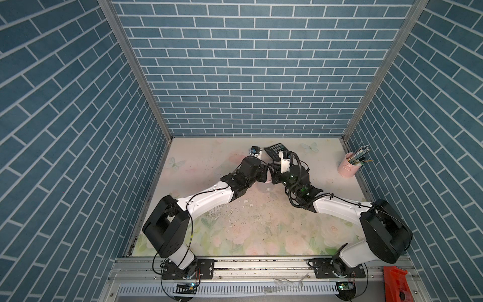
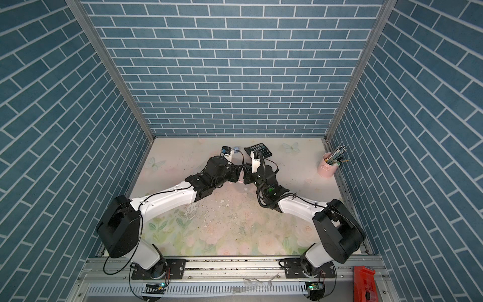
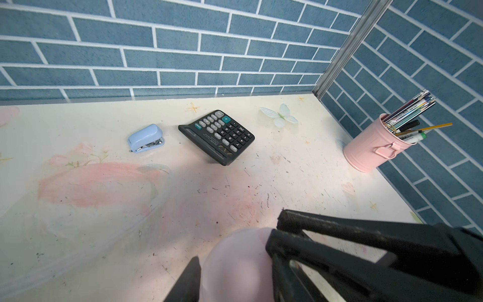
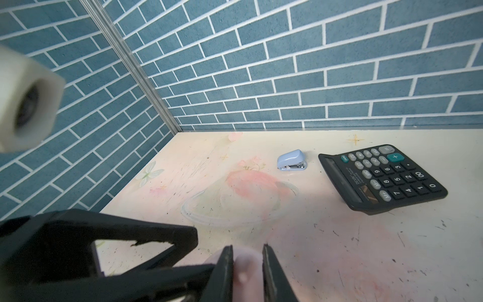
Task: Assemble the baby bottles
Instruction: Close the lid on the baby bottle.
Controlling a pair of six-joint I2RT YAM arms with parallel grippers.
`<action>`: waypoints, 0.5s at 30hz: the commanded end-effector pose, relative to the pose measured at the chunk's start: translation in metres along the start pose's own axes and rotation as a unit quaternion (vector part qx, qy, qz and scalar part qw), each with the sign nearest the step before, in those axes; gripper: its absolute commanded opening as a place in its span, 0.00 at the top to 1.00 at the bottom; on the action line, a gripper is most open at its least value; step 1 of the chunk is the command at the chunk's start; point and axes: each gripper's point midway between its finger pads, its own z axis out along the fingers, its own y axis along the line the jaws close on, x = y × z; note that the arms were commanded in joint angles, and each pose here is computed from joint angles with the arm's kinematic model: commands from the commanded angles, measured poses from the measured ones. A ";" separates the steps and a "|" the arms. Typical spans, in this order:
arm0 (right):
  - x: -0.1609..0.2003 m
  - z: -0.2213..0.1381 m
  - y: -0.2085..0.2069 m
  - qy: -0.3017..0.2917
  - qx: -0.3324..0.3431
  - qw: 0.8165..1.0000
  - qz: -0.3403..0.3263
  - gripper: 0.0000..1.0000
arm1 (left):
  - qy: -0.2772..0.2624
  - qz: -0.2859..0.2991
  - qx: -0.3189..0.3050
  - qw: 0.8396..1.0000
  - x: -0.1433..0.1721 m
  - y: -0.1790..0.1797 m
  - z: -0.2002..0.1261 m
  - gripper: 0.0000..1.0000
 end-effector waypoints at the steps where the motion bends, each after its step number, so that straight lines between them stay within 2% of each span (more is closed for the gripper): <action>1: 0.107 -0.013 -0.009 0.190 0.011 0.982 -0.018 0.78 | 0.155 0.049 -0.042 0.986 0.092 0.026 0.005 0.49; 9: 0.063 -0.007 0.006 0.171 0.004 0.984 -0.053 0.78 | 0.100 0.065 -0.044 0.992 0.021 0.022 -0.021 0.38; 15: 0.040 -0.006 0.015 0.158 -0.001 0.985 -0.063 0.78 | 0.071 0.059 -0.054 0.994 -0.008 0.037 -0.050 0.34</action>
